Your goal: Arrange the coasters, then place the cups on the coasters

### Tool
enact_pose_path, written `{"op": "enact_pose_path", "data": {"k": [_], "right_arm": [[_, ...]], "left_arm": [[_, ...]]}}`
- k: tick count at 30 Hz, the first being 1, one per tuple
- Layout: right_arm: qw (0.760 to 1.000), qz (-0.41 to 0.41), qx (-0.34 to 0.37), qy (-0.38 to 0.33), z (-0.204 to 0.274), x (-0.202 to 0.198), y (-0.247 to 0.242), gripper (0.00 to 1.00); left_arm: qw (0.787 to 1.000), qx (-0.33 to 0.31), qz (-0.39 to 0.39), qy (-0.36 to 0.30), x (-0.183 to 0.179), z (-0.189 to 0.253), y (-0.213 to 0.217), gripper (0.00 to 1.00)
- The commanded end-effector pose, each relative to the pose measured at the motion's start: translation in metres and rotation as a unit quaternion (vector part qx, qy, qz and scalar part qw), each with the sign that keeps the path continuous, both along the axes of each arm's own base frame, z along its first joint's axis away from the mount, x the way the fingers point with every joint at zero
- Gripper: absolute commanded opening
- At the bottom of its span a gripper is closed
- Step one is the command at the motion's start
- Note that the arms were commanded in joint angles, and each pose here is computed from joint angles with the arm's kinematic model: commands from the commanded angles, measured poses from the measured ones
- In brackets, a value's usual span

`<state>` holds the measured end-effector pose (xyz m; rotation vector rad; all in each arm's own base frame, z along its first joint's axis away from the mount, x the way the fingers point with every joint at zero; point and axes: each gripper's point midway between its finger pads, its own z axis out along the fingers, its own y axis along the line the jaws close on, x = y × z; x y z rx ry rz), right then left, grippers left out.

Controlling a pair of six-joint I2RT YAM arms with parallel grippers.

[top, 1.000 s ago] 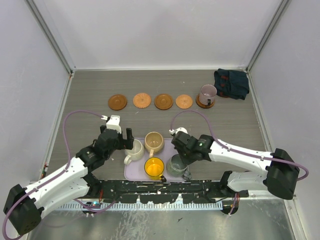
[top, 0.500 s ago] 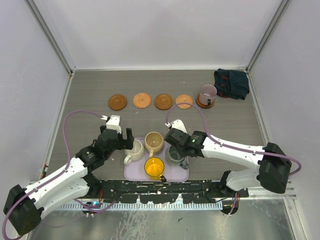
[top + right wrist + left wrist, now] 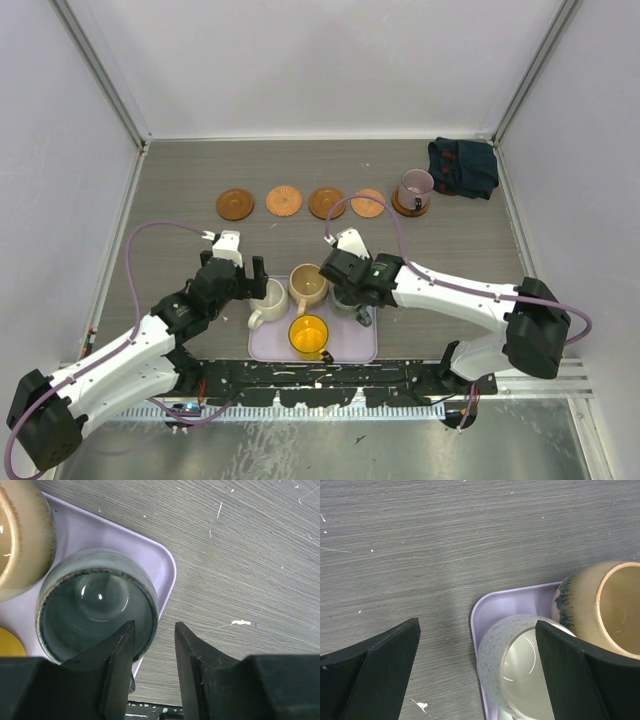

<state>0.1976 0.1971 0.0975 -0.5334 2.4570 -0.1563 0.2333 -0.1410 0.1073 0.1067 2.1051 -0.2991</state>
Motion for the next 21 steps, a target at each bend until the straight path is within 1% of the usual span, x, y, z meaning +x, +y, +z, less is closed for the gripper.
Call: {"op": "enact_pose_path", "data": {"k": [1, 4, 7, 12, 14, 19, 21], "right_arm": [[0.999, -0.024, 0.031, -0.036, 0.029, 0.005, -0.002, 0.46], [0.998, -0.018, 0.056, -0.033, 0.039, -0.003, -0.005, 0.53], [0.995, 0.007, 0.097, -0.023, 0.049, -0.015, -0.003, 0.60], [0.985, 0.054, 0.164, -0.015, 0.069, -0.033, 0.002, 0.63], [0.984, 0.067, 0.166, 0.000, 0.063, -0.040, 0.002, 0.63], [0.986, 0.080, 0.133, 0.062, 0.026, -0.055, 0.002, 0.62], [0.986, 0.083, 0.126, 0.074, 0.015, -0.058, 0.003, 0.61]], "left_arm": [[1.000, -0.020, 0.002, -0.021, 0.006, 0.012, -0.006, 1.00], [1.000, -0.021, 0.000, -0.020, 0.006, 0.012, -0.006, 1.00], [1.000, -0.022, 0.000, -0.021, 0.005, 0.013, -0.006, 1.00], [0.999, -0.023, 0.002, -0.024, 0.005, 0.015, -0.005, 1.00], [0.999, -0.024, 0.003, -0.024, 0.006, 0.015, -0.005, 1.00], [0.999, -0.025, 0.001, -0.020, 0.005, 0.015, -0.006, 1.00], [1.000, -0.023, 0.001, -0.019, 0.004, 0.014, -0.005, 1.00]]}}
